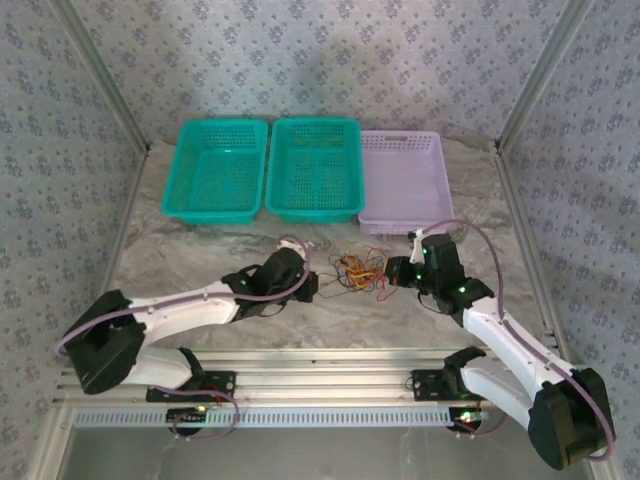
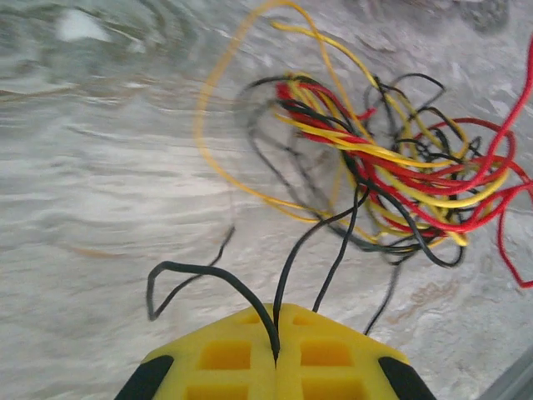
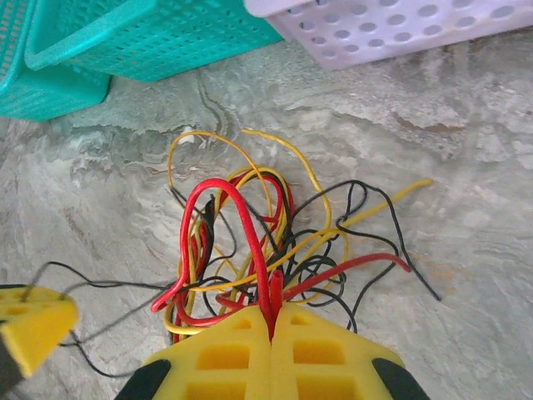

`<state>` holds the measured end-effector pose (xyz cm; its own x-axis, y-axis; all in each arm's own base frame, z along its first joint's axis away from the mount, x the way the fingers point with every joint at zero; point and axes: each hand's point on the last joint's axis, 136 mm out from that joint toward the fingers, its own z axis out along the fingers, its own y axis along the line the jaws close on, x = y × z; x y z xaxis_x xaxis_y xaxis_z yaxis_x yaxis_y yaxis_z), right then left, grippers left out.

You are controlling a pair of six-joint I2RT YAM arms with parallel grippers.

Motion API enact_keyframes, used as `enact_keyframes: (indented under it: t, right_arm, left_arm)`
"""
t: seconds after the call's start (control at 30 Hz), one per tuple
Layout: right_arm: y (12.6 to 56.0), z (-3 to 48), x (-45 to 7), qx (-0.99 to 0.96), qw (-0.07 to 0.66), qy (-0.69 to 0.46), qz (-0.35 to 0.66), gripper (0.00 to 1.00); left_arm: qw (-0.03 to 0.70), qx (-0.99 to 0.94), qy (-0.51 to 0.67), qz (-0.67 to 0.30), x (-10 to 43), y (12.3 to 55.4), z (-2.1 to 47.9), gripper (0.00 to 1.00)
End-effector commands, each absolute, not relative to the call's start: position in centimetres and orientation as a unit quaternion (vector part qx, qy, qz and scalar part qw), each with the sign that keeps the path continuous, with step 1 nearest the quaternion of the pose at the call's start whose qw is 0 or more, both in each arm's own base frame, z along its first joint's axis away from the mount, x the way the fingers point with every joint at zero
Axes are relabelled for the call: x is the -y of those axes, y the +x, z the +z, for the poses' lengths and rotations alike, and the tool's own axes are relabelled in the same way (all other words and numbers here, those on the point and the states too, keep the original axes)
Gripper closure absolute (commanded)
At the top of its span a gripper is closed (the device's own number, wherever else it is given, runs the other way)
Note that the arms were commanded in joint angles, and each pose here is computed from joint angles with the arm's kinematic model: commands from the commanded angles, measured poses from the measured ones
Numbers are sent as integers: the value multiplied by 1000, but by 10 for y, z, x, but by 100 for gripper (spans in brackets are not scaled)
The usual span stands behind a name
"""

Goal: Untangle the cables

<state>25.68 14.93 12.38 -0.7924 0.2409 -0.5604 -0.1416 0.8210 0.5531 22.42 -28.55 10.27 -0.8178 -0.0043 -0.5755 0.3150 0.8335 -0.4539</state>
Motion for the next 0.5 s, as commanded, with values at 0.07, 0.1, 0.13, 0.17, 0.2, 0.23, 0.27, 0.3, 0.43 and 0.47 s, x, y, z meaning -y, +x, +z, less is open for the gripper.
enact_keyframes:
  t: [0.07, 0.1, 0.13, 0.17, 0.2, 0.23, 0.27, 0.3, 0.43, 0.47]
  right_arm:
    - [256, 129, -141, -903, 312, 28, 294, 97]
    - [256, 129, -139, -904, 311, 29, 293, 96]
    - [257, 128, -138, -904, 310, 31, 292, 96]
    - [257, 128, -138, -904, 309, 31, 295, 96]
    - [258, 128, -139, -904, 308, 29, 297, 96]
    - [258, 128, -139, -904, 306, 28, 296, 97]
    - [258, 126, -139, -906, 304, 27, 295, 97]
    - [258, 126, -139, -907, 301, 27, 294, 98]
    - [259, 121, -139, -911, 293, 27, 290, 95]
    - [260, 123, -139, -910, 294, 26, 290, 94]
  left_arm:
    - [302, -928, 59, -213, 227, 227, 109, 100]
    - [306, -927, 50, -212, 219, 229, 113, 100]
    - [310, -926, 44, -212, 213, 230, 117, 100]
    - [315, -924, 37, -213, 206, 231, 122, 100]
    - [320, -922, 33, -214, 201, 231, 127, 100]
    - [324, -921, 30, -214, 196, 231, 131, 100]
    - [327, -920, 26, -215, 192, 231, 135, 100]
    - [330, -919, 23, -216, 189, 231, 140, 100]
    - [329, -917, 21, -227, 186, 229, 148, 100]
    - [326, -917, 25, -228, 187, 228, 149, 100]
